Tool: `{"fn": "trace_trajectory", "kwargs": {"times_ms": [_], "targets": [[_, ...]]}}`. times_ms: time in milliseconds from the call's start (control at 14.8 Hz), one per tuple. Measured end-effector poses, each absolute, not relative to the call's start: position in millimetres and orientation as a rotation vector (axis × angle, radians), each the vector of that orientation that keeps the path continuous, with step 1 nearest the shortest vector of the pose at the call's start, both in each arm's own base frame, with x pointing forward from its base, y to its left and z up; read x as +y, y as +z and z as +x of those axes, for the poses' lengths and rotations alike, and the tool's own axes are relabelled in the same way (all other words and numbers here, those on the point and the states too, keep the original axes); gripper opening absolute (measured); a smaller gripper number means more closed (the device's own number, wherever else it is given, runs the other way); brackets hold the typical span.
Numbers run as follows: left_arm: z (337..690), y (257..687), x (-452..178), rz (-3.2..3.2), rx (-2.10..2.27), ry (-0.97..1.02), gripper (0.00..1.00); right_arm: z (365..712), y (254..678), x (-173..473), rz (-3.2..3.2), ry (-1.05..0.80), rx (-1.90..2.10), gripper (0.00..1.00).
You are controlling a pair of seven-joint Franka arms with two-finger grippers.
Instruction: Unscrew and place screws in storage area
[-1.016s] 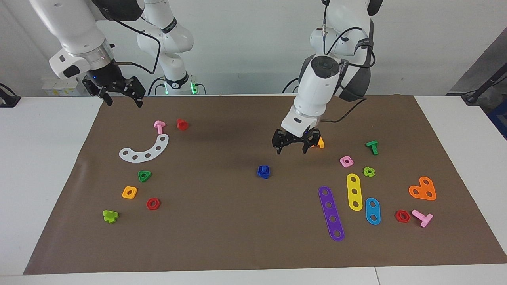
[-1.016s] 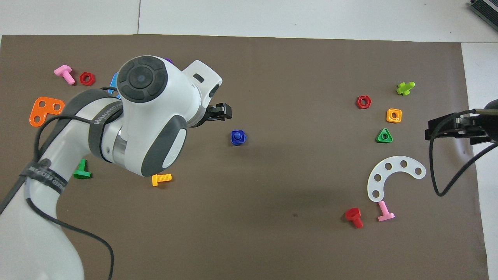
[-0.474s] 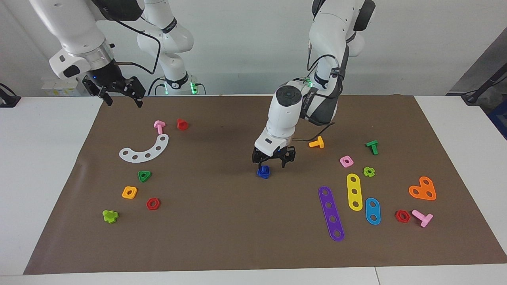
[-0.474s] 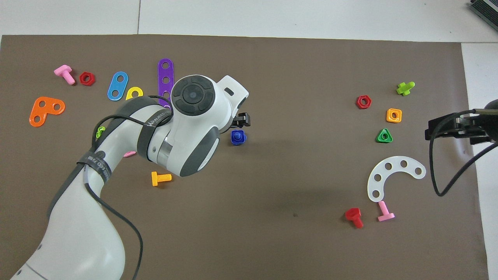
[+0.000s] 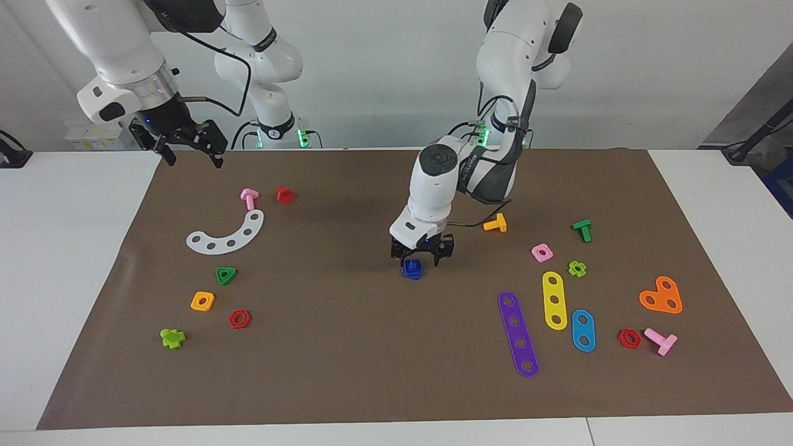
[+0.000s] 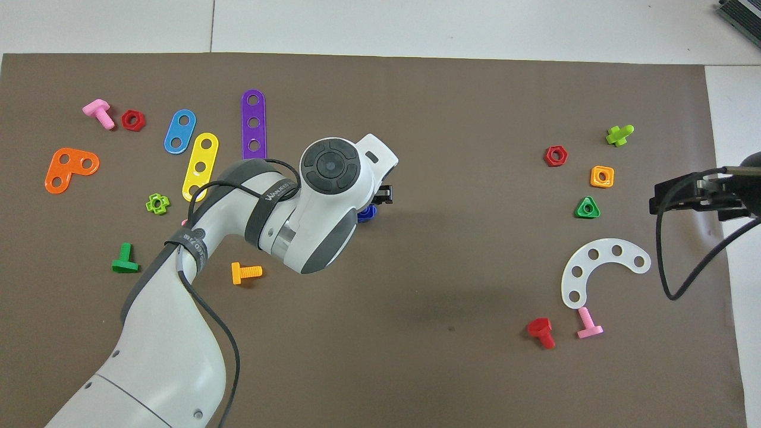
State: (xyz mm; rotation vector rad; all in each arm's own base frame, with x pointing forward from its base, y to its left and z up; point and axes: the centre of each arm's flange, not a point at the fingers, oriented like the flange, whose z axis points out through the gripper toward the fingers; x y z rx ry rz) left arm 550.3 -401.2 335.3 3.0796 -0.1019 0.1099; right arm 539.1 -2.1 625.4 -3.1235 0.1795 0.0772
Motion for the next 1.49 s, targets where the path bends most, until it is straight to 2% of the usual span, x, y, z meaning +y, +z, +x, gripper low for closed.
{"fn": "trace_trajectory", "kwargs": {"times_ms": [1219,1490], "targets": [[539,311,-404,3.05,-0.218,0.161,0.73,539,625,-2,-3.124,0.077,0.18,1.0],[535,310,-407,3.05,-0.23,0.157,0.67,539,625,-2,-3.124,0.077,0.18,1.0]]}}
